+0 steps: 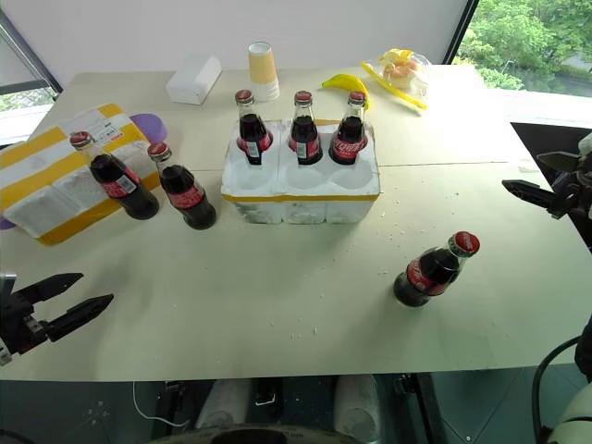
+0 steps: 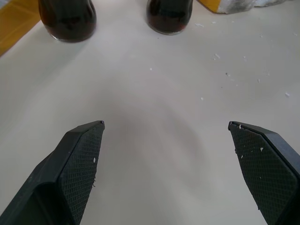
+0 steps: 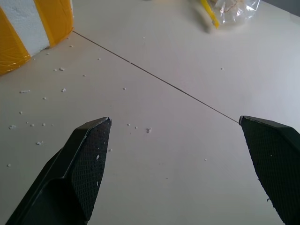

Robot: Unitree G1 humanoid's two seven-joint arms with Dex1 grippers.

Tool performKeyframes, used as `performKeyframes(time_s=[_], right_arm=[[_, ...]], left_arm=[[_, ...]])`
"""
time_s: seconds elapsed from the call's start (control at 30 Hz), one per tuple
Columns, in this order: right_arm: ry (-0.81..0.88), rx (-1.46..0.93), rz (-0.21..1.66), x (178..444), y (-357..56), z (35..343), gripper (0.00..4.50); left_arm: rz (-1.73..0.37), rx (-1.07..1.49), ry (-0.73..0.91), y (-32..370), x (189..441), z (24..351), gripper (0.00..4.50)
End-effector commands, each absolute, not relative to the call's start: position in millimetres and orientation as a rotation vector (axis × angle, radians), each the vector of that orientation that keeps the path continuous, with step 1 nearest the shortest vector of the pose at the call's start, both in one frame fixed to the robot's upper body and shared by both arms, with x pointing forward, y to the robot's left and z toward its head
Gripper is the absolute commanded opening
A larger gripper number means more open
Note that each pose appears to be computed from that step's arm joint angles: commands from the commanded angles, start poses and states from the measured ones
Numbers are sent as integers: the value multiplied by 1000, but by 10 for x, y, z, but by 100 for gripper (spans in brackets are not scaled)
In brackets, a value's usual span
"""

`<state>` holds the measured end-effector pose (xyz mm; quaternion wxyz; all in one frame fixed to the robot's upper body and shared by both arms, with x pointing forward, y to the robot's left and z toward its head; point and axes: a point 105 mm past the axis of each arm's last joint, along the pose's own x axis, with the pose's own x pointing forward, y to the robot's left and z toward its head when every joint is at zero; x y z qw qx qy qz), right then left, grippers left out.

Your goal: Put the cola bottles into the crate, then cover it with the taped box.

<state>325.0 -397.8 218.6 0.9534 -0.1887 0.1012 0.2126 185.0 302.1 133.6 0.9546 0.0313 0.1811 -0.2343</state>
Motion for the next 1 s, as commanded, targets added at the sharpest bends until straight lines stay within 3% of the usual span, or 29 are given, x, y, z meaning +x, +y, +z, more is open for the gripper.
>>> performKeyframes(time_s=[0.03,0.6,0.77,1.0], right_arm=[[155,-389,414,3245,-4000,2336,450],[140,-366,404,3269,-3994,2358,450],[97,-312,491,3284,-3856,2620,450],[8,-249,783,3213,-3352,3186,450]], left_arm=[[-491,98,343,3001,1875,1403,444],[-466,108,282,3062,2043,1536,444],[-464,80,207,3076,2144,1716,444],[-397,125,155,3169,2391,1801,444]])
